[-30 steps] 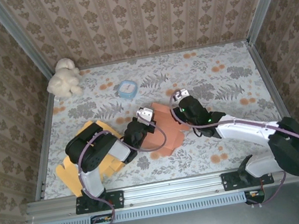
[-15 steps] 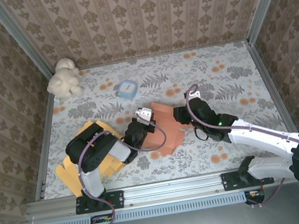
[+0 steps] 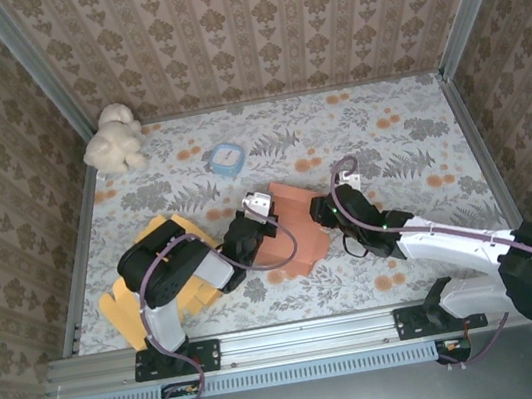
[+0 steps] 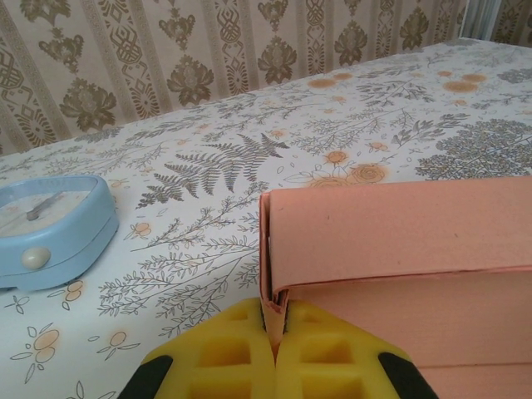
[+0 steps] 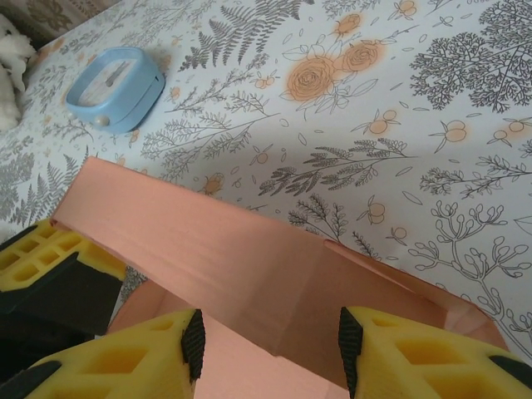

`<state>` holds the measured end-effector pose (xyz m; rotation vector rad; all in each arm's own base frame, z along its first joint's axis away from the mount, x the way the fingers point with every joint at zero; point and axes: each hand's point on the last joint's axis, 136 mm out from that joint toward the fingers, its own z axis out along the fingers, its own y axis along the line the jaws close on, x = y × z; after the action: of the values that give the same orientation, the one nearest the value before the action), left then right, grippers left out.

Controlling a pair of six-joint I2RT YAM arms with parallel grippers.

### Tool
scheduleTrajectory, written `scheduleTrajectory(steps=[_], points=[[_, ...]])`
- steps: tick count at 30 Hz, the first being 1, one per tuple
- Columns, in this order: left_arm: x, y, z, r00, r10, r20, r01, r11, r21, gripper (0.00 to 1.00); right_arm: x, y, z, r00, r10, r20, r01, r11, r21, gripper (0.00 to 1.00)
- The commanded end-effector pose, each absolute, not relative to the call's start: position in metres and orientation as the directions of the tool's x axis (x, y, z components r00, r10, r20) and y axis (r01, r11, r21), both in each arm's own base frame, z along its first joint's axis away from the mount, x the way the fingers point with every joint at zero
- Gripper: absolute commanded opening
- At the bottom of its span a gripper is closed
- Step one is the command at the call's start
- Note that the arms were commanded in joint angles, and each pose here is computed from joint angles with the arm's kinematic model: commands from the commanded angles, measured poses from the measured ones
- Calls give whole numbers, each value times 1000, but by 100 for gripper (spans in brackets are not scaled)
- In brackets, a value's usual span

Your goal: Fold the paper box

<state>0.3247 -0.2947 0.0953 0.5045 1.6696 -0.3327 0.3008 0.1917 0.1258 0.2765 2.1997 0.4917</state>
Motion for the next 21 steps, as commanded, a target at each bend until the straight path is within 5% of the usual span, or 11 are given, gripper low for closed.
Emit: scheduleTrajectory(steps=[1,15,21], points=[[322,-299,91,-116,130,-985,506,861,54,0,306,194,124,-602,393,-695,52,888,457,49],[315,-313,87,-123,125,-985,533,845,41,0,318,228,137,-560,524,-641,-79,737,671,48],[318,-308,85,-134,116,-984,503,864,34,0,315,212,118,-589,447,-674,-18,826,563,48]])
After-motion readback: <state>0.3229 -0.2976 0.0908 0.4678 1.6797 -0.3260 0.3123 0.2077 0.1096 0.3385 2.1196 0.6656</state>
